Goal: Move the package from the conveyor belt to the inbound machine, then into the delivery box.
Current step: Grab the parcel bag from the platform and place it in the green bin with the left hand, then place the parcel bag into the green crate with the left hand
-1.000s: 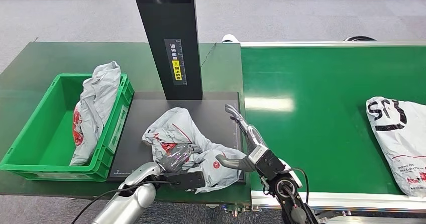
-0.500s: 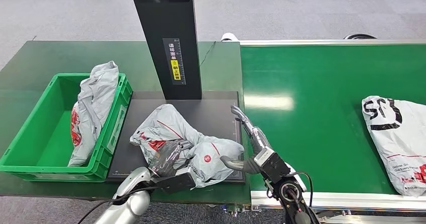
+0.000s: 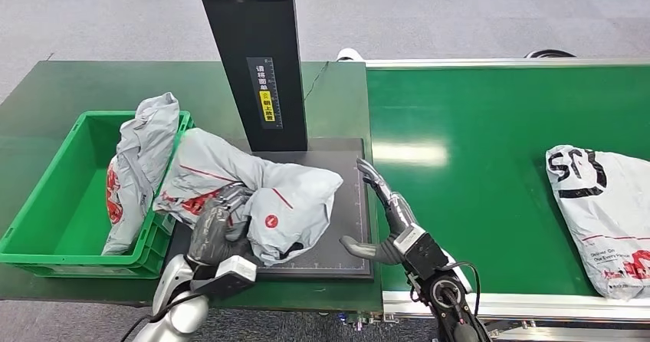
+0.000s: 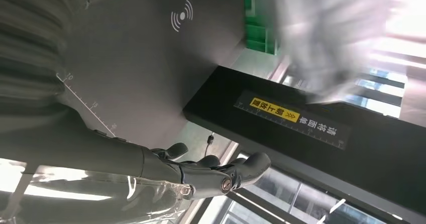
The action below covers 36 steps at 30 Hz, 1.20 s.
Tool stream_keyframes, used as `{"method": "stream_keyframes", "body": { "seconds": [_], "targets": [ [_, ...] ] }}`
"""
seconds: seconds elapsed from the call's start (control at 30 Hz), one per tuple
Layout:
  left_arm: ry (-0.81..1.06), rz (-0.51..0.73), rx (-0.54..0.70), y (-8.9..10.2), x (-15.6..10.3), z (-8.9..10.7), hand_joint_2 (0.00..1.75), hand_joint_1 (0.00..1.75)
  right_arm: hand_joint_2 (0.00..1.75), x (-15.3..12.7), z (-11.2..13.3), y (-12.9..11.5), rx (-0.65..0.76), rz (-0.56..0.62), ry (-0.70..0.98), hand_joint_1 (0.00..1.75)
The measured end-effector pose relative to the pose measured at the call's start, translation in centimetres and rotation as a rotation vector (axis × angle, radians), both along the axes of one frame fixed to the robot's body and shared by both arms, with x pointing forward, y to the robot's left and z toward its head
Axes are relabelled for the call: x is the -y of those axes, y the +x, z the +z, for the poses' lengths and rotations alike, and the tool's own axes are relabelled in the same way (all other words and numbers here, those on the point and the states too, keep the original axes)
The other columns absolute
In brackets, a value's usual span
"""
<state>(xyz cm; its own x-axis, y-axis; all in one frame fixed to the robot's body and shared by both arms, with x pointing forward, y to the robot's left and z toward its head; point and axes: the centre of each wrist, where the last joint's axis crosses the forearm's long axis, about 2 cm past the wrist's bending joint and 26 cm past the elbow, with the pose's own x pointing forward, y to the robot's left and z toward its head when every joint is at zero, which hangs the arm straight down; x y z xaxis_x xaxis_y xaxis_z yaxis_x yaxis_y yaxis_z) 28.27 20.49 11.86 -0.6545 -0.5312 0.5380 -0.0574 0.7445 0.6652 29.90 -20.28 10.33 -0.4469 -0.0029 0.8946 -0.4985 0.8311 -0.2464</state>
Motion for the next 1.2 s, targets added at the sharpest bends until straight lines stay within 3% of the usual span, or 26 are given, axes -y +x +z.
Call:
{"method": "stream_keyframes", "body": {
  "seconds": [0.23,0.87,1.2],
  "targets": [
    [-0.06,0.046,0.146,-0.7,-1.1,2.2,1.75,1.75,1.75,0.1,0.1,0.0,0.001,-0.003,0.003,0.0],
    [-0.079,0.061,0.196,-1.2,-1.5,3.0,1.75,1.75,1.75,0.1,0.1,0.0,0.001,-0.004,0.004,0.0],
    [-0.183,0.247,0.484,-2.0,-4.0,5.5,1.75,1.75,1.75,0.2,0.1,0.1,-0.005,-0.016,0.012,0.0]
  ]
}}
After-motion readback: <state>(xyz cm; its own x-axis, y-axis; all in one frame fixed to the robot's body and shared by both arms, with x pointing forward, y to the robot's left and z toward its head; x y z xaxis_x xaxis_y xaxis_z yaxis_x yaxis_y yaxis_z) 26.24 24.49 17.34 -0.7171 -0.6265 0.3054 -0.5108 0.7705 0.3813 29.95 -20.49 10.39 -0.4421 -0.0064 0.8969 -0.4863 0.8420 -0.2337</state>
